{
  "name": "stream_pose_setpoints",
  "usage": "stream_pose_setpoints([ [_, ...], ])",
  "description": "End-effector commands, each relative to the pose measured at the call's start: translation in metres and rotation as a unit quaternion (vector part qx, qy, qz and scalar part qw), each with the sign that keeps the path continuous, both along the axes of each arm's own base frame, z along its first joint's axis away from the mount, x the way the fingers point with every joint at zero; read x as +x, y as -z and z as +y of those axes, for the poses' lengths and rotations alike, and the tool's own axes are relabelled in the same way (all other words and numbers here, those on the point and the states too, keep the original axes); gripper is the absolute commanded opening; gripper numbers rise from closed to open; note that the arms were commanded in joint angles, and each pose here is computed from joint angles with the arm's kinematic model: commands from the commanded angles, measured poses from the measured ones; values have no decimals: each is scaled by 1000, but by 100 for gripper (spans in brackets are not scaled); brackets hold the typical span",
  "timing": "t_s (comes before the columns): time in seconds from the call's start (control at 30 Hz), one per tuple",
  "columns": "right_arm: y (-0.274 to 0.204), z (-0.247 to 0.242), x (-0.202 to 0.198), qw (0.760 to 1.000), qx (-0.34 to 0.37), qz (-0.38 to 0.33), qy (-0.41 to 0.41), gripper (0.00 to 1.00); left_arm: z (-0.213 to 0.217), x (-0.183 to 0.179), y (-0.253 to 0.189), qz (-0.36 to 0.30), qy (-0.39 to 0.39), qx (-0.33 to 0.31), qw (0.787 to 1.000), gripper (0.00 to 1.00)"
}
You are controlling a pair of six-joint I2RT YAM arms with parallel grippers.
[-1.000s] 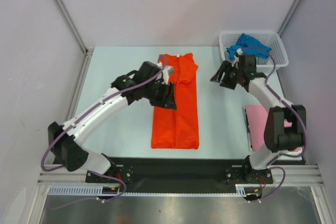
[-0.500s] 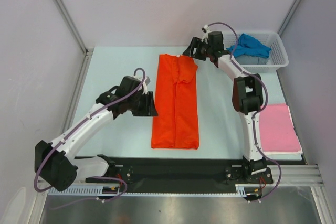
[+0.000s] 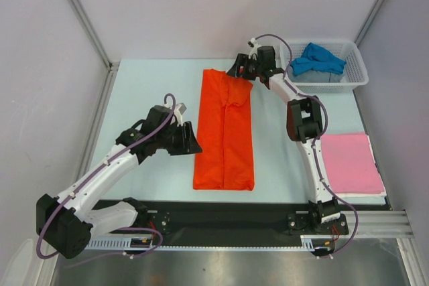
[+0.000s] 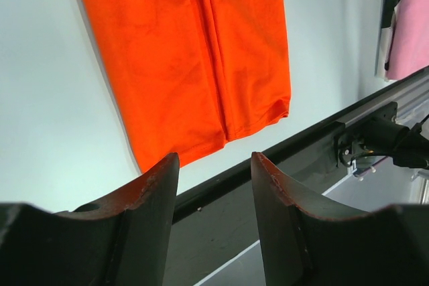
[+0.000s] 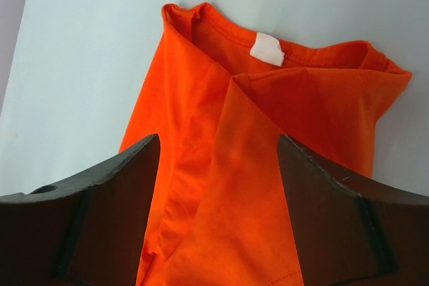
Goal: Fold and stack the t-shirts
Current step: Fold the tshirt
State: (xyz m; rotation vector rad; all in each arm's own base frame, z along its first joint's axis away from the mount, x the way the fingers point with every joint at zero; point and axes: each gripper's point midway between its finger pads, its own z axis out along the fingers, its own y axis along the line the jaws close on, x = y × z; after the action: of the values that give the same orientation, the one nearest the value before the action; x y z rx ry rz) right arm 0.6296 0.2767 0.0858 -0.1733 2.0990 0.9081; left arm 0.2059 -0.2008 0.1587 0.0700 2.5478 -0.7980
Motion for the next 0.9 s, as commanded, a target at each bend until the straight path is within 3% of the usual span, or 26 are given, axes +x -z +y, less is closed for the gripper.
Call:
stream_pose_setpoints([
  [0.0,-24,5,11,998,10,-53,-20,76,-6,2,-11,-13,-3,-26,1000,53],
  [0.27,-14,7,13,999,13,-41,-16,74,-5,0,-8,-8,-7,-32,999,53],
  [0.37,-22,-6,14,999,5,-19,36,72,-7,0,-11,-10,-8,-36,999,53],
  [0.47,-44,-25,9,995,22,23,91,59,-9,1,-12,-11,-7,-41,999,53],
  [0.63,-68,-40,-21,990,52,85,98,50,-16,4,-13,-7,1,-55,998,53],
  [0.67,-56,-41,-33,988,54,109,95,49,-17,3,-14,-6,3,-57,998,53],
  [0.73,-78,-44,-44,986,82,104,100,47,-19,5,-16,-8,5,-59,998,53],
  [0.77,-60,-46,-57,983,85,130,102,47,-20,4,-15,-5,7,-60,998,53],
  [0.87,-67,-48,-72,979,103,143,101,48,-21,5,-14,-4,11,-60,998,52],
])
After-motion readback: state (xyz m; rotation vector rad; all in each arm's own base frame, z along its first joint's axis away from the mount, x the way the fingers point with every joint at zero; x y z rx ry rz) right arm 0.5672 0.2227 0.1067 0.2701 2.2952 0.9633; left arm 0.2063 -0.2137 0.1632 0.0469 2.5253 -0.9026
